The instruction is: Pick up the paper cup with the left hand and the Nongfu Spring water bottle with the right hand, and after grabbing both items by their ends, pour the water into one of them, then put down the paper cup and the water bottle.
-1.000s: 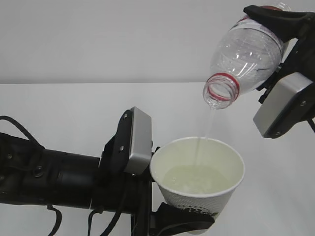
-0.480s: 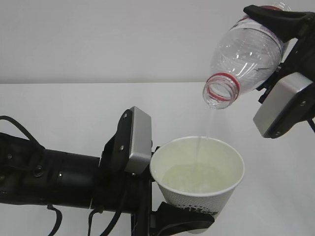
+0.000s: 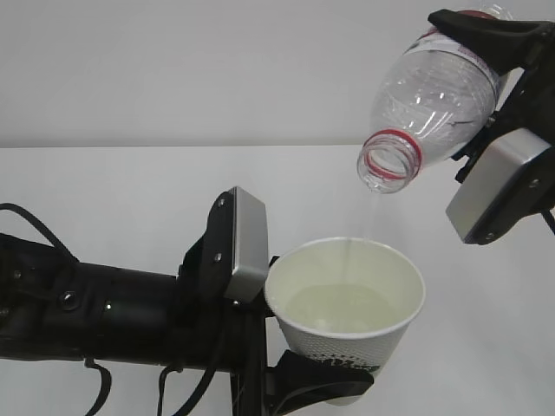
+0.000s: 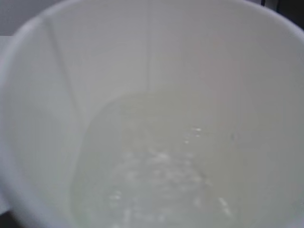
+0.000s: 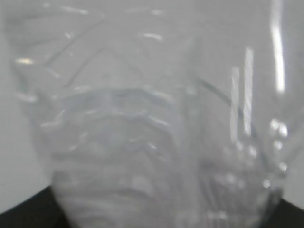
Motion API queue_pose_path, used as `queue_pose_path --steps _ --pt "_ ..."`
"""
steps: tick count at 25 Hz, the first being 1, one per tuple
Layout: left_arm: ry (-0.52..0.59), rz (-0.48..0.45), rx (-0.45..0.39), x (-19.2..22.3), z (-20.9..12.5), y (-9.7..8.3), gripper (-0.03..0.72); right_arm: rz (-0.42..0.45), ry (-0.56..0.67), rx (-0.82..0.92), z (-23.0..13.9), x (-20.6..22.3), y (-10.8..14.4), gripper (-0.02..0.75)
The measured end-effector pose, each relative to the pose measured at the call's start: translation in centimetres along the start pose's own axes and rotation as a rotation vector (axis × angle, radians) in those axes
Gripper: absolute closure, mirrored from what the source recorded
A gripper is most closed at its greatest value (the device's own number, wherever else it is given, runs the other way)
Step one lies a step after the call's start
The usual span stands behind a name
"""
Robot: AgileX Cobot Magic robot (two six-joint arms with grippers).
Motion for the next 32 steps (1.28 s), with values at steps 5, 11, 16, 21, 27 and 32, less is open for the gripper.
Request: queue_pose_path --steps 5,11,16,21,27,32 --pt "0.001 0.003 0.001 0.02 0.03 0.07 0.192 0.000 -0.001 -0.001 0.02 0.00 0.00 0.280" --pt "0.002 0.007 0.001 0.04 0.07 0.15 0.192 -0.002 -0.010 0.000 0.27 0.05 -0.05 0.280" --pt "-0.002 0.004 0.001 0.04 0.13 0.10 0.192 -0.001 -0.010 0.063 0.27 0.05 -0.05 0.280" --pt "-0.011 -0.005 0.002 0.04 0.28 -0.04 0.192 0.001 -0.023 0.118 0.48 0.05 -0.03 0.280" --pt "-0.011 -0.005 0.002 0.04 0.28 -0.04 0.192 0.002 -0.026 0.196 0.53 0.05 -0.02 0.280" --pt "-0.011 -0.005 0.002 0.04 0.28 -0.04 0.192 0.003 -0.027 0.255 0.55 0.05 -0.02 0.280"
Point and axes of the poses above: a point on each arm's last joint axis where the gripper is mounted, x pointing out along that axis toward the gripper, y along the wrist's bending axis when the last joint is at zero, z = x × y, the point moved 7 cm from there along x, pointing out along that axis toward the gripper, and after that the axes turned 15 degrees about -x, right-handed, at the moved point
